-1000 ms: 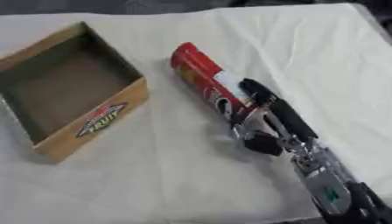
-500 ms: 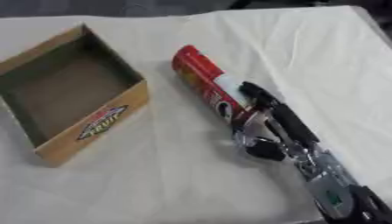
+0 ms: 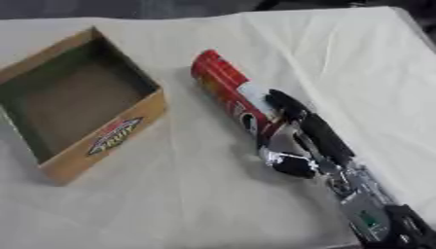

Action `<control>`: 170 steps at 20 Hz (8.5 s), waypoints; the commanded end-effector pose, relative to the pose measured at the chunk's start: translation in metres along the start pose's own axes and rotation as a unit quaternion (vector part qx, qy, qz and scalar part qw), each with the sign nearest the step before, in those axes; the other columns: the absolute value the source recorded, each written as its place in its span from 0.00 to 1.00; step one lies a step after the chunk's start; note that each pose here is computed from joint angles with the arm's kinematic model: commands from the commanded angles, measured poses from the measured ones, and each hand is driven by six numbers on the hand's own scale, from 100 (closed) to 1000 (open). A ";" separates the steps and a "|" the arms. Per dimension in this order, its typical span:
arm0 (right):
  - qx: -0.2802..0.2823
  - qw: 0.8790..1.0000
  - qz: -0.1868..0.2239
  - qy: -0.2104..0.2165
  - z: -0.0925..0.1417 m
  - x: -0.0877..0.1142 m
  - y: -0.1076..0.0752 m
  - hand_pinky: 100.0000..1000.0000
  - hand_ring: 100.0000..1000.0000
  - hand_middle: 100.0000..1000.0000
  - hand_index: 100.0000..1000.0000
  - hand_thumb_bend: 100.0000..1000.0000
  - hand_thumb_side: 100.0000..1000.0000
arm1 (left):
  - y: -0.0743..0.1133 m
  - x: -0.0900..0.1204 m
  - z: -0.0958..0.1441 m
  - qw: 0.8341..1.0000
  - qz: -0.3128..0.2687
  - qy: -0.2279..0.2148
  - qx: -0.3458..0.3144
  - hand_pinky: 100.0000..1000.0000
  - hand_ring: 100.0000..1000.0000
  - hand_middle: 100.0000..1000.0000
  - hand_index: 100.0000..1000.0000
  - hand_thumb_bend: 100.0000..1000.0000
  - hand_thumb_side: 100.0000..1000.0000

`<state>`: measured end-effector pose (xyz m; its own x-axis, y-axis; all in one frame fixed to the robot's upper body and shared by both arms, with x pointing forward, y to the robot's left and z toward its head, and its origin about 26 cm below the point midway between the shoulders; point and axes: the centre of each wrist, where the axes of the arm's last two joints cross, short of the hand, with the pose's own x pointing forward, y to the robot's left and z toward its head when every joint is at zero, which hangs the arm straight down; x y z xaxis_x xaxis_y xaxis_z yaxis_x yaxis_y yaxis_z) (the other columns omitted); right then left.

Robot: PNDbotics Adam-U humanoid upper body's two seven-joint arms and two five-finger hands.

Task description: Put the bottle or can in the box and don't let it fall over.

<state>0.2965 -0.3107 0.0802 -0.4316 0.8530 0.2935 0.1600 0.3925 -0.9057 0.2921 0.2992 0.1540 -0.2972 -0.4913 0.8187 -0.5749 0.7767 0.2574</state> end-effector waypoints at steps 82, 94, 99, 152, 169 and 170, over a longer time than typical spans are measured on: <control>-0.274 0.939 0.043 -0.205 -0.045 0.014 -0.062 0.00 0.31 0.13 0.09 0.00 0.00 | 0.005 0.001 -0.003 1.000 0.016 -0.005 0.007 0.48 0.78 0.90 0.68 0.00 0.71; -0.322 0.903 0.053 -0.278 -0.072 0.026 -0.090 0.00 0.16 0.07 0.07 0.00 0.00 | 0.005 0.000 -0.002 1.000 0.016 -0.002 0.006 0.48 0.78 0.90 0.68 0.00 0.71; -0.350 0.884 0.043 -0.306 -0.086 0.041 -0.098 0.00 0.12 0.06 0.07 0.00 0.00 | 0.005 0.000 -0.002 1.000 0.016 -0.002 0.006 0.48 0.78 0.90 0.68 0.00 0.71; -0.050 0.947 0.095 -0.304 -0.179 0.109 -0.046 0.88 0.00 0.98 0.90 0.00 0.26 | 0.009 0.000 -0.004 1.000 0.002 -0.010 0.017 0.49 0.77 0.90 0.68 0.00 0.71; -0.069 0.952 0.041 -0.297 -0.179 0.109 -0.059 0.95 0.00 1.00 0.98 0.00 0.70 | 0.009 -0.002 -0.003 1.000 0.000 -0.006 0.017 0.49 0.77 0.89 0.67 0.00 0.71; -0.068 0.952 0.039 -0.296 -0.179 0.108 -0.058 0.95 0.00 1.00 0.98 0.00 0.70 | 0.009 -0.002 -0.002 1.000 0.000 -0.006 0.017 0.49 0.77 0.89 0.67 0.00 0.71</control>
<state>0.3990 -0.1749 0.2088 -0.8342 0.5512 -0.0172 0.2878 0.4087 -0.8661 0.2901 0.3049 0.1489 -0.2911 -0.4810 0.8270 -0.5903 0.7706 0.2403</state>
